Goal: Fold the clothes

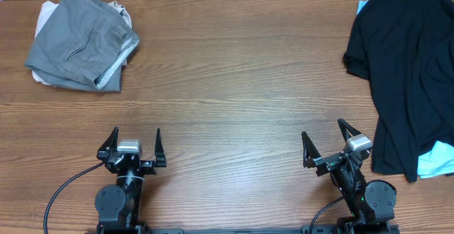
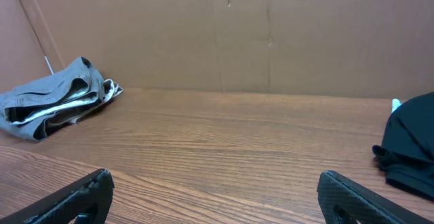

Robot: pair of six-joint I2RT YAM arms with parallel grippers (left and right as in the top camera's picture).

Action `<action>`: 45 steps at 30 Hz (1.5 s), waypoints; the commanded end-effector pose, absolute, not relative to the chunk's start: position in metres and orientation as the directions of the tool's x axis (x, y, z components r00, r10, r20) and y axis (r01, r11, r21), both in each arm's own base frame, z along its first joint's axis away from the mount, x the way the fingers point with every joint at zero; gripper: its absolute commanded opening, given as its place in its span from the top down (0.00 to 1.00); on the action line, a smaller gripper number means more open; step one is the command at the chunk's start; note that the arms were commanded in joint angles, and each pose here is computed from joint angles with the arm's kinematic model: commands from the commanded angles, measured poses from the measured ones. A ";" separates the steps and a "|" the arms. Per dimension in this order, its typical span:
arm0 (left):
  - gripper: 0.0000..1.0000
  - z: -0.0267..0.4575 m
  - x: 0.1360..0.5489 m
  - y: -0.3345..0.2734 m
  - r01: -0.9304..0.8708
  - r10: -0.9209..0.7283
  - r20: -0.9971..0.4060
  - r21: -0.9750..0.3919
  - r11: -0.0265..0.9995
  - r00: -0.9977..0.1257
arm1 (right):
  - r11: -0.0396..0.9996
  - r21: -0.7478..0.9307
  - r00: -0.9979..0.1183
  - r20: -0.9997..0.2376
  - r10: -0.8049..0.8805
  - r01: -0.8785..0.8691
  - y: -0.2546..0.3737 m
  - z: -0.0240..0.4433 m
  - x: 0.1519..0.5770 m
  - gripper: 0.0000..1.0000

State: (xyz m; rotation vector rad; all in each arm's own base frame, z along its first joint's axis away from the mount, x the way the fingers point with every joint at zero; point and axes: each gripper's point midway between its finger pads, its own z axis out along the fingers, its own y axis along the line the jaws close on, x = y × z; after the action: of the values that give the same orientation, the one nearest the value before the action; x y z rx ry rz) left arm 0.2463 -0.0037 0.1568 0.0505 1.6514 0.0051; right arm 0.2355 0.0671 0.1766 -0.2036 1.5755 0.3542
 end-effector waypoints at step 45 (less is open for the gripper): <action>0.00 0.232 0.221 -0.080 0.508 -0.371 -0.929 -0.317 0.801 0.004 | 0.910 0.206 -0.175 -0.973 0.151 -0.359 0.074 0.187 0.234 0.00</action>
State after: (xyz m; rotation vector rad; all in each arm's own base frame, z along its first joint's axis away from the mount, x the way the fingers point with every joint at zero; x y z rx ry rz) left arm 0.2244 -0.0749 0.2247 0.0686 1.4117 -0.6952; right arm 0.2328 0.0747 0.1572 -0.1654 1.7180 0.4597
